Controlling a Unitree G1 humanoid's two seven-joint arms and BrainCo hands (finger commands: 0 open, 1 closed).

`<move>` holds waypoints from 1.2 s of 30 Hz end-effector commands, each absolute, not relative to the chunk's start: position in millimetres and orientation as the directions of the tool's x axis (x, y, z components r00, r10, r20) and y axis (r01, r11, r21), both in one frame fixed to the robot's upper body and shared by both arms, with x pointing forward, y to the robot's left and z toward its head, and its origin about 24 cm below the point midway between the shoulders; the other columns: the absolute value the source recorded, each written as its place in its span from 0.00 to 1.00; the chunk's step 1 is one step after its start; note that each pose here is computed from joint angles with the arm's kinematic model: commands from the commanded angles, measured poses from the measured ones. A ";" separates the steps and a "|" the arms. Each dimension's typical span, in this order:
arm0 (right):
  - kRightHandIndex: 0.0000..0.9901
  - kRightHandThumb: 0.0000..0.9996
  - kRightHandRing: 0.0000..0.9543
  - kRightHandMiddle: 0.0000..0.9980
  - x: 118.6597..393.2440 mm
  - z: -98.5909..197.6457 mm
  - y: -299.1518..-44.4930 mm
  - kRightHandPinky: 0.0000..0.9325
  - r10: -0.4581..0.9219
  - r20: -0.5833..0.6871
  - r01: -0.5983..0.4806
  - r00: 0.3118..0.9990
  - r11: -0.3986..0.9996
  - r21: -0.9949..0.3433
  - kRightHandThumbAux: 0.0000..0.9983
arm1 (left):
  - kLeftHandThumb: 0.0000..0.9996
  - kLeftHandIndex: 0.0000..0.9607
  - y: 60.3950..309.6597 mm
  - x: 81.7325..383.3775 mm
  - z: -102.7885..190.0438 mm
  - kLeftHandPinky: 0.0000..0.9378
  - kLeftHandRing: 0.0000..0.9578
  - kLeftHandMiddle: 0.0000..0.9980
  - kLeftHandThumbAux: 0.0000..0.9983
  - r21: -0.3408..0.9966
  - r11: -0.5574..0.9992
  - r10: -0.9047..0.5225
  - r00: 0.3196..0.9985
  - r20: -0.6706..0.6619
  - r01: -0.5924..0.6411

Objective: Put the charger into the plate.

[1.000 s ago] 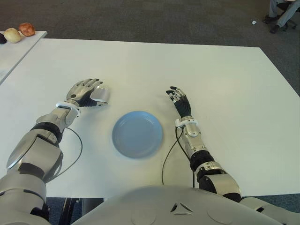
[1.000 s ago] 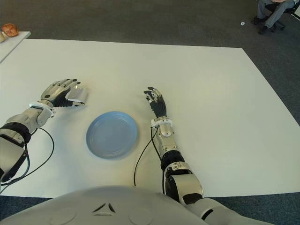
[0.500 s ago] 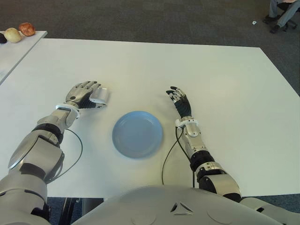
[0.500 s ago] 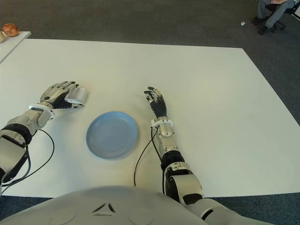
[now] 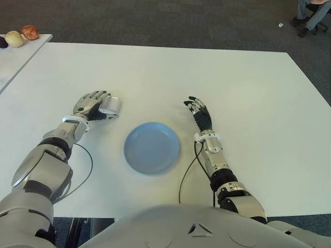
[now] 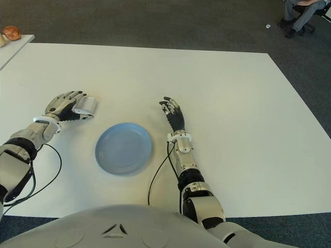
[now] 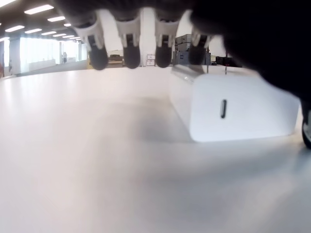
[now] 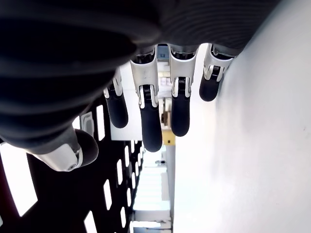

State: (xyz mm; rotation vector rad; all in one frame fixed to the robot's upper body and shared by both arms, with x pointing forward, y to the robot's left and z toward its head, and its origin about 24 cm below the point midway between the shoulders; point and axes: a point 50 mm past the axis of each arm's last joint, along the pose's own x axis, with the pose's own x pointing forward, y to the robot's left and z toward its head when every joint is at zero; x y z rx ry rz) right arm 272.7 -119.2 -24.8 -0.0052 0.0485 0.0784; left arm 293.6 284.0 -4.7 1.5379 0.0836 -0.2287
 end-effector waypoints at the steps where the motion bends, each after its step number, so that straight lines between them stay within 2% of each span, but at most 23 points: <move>1: 0.21 0.00 0.26 0.34 251.0 -52.1 -122.1 0.07 0.065 -0.190 -0.065 0.980 0.998 0.009 0.50 | 0.09 0.00 274.1 282.6 -23.3 0.00 0.00 0.01 0.39 0.958 0.022 -0.123 0.952 -0.281 0.286; 23: 0.20 0.00 0.25 0.34 244.0 -47.9 -120.8 0.06 0.068 -0.173 -0.068 0.982 0.998 0.010 0.49 | 0.15 0.00 264.3 276.7 -33.2 0.00 0.00 0.01 0.42 0.943 0.004 -0.174 0.929 -0.327 0.333; 36: 0.19 0.00 0.25 0.33 241.8 -45.2 -120.3 0.05 0.077 -0.172 -0.076 0.982 0.997 0.016 0.48 | 0.16 0.00 261.0 273.1 -36.9 0.01 0.00 0.00 0.40 0.930 -0.024 -0.215 0.906 -0.363 0.367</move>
